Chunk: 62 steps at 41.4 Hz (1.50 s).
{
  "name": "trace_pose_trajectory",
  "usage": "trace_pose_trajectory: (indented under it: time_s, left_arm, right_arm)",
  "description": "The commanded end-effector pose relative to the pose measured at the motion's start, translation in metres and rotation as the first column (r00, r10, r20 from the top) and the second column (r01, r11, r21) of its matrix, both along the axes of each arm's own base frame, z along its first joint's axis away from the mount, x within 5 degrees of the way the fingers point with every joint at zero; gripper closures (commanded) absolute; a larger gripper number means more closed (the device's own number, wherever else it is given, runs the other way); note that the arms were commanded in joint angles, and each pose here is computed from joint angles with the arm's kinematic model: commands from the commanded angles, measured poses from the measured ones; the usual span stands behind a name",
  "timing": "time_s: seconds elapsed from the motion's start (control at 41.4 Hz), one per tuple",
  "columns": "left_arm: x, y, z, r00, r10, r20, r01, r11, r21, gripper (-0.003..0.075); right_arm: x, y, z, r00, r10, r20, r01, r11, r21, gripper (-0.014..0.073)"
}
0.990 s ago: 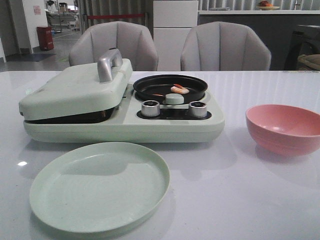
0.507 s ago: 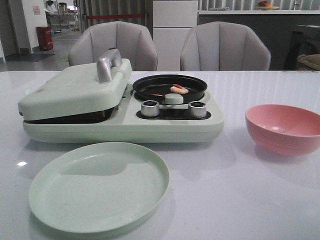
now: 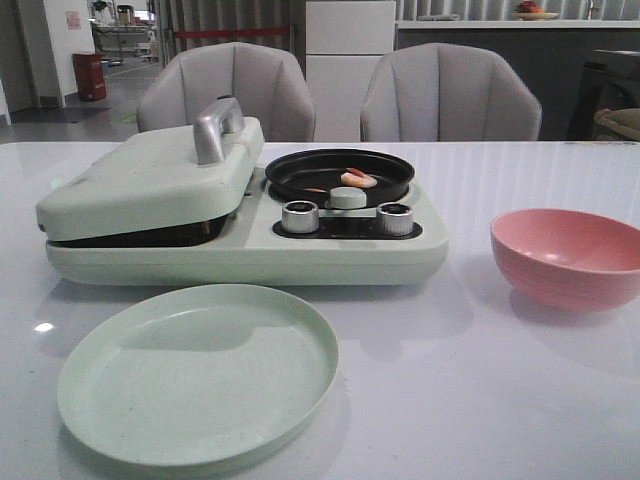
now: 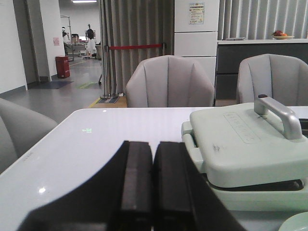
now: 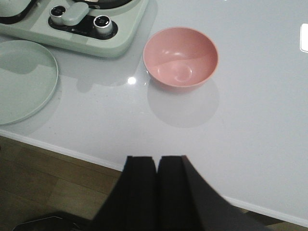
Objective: Make breakfast with bread and shrimp
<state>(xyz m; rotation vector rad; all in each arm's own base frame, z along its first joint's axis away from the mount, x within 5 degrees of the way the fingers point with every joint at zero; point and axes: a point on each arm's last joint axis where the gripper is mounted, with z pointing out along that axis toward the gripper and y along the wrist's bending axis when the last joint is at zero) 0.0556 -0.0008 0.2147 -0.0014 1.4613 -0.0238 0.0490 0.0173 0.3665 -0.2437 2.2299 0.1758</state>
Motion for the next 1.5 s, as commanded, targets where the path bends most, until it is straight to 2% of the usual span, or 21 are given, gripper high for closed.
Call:
trace_pose_trajectory:
  time_s: [0.0, 0.725, 0.894, 0.942, 1.063, 1.232, 1.401, 1.474]
  left_arm:
    - [-0.001, 0.0, -0.003, 0.997, -0.005, 0.072, 0.006, 1.0, -0.01, 0.0619]
    - [-0.001, 0.0, -0.003, 0.997, -0.005, 0.072, 0.006, 1.0, -0.01, 0.0619]
    - [-0.001, 0.0, -0.003, 0.998, -0.005, 0.07, 0.006, 1.0, -0.01, 0.0619]
    - [-0.001, 0.0, -0.003, 0.998, -0.005, 0.07, 0.006, 1.0, -0.01, 0.0619]
    - [-0.001, 0.0, -0.003, 0.998, -0.005, 0.07, 0.006, 1.0, -0.01, 0.0619]
    - [-0.001, 0.0, -0.003, 0.998, -0.005, 0.07, 0.006, 1.0, -0.01, 0.0619]
    - [-0.001, 0.0, -0.003, 0.998, -0.005, 0.07, 0.006, 1.0, -0.01, 0.0619]
    - [-0.001, 0.0, -0.003, 0.998, -0.005, 0.07, 0.006, 1.0, -0.01, 0.0619]
  right_arm:
    - [0.003, 0.0, 0.011, 0.997, -0.01, 0.08, 0.009, 1.0, 0.018, 0.0559]
    - [0.004, 0.0, 0.011, 0.997, -0.01, 0.081, 0.009, 1.0, 0.018, 0.0559]
    - [0.001, -0.003, -0.006, 0.992, -0.033, 0.121, 0.032, 0.999, 0.005, 0.0559]
    - [0.002, -0.003, -0.013, 0.984, -0.043, 0.172, 0.041, 0.999, 0.016, 0.0559]
    - [0.005, -0.005, -0.036, 0.94, -0.079, 0.331, 0.066, 0.997, 0.05, 0.0559]
    - [0.008, -0.009, -0.079, 0.83, -0.138, 0.541, 0.096, 0.99, 0.105, 0.0559]
    - [0.005, -0.013, -0.121, 0.723, -0.197, 0.663, 0.132, 0.98, 0.147, 0.0559]
    - [0.005, -0.014, -0.136, 0.694, -0.209, 0.689, 0.14, 0.978, 0.155, 0.0559]
